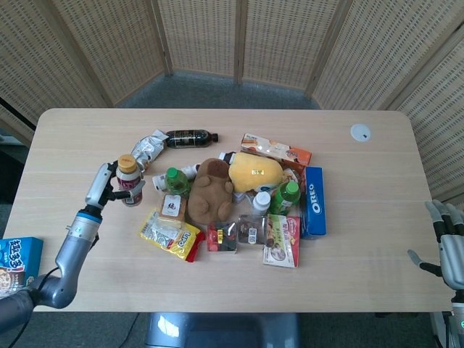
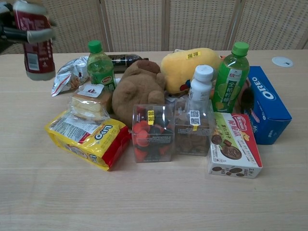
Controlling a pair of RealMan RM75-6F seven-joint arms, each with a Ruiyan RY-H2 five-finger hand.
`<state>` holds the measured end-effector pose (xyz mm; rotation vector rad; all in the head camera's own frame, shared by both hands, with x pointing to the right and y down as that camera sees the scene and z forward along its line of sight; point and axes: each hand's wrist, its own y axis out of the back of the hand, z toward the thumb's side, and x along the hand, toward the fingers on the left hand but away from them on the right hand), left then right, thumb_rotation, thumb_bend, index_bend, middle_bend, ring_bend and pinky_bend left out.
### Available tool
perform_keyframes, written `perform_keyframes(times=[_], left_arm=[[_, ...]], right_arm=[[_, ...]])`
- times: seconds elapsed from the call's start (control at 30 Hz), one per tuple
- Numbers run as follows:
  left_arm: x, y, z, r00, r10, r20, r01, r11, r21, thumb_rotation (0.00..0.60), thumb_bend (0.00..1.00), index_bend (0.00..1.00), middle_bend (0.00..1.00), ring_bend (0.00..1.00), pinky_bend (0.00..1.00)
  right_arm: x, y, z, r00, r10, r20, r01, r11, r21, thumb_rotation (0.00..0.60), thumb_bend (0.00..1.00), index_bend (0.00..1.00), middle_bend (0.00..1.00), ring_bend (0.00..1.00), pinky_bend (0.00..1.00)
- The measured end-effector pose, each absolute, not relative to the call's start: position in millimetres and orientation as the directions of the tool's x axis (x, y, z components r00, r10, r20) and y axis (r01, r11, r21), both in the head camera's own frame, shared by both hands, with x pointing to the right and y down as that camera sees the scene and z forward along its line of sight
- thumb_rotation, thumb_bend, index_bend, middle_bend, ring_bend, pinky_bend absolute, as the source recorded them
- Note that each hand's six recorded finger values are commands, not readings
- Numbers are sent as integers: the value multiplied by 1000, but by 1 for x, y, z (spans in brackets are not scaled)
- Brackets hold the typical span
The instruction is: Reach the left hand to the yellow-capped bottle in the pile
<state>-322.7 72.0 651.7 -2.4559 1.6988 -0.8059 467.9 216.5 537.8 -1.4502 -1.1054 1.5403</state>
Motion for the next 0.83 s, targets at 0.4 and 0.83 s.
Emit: perform_keyframes(times=[0.4, 0.83], left_arm=[[-327, 58, 531, 302, -923, 238, -865, -370, -339, 600, 433, 598, 624, 705, 609], [-329, 57, 500, 296, -933, 206, -878, -351, -325, 600, 433, 597, 622, 705, 608]], right_arm=[[472, 222, 535, -89, 933, -349, 64, -345, -937, 589, 202, 0, 0, 0, 0], [470, 223, 534, -85, 934, -346, 65, -342, -938, 589, 203, 0, 0, 0, 0]])
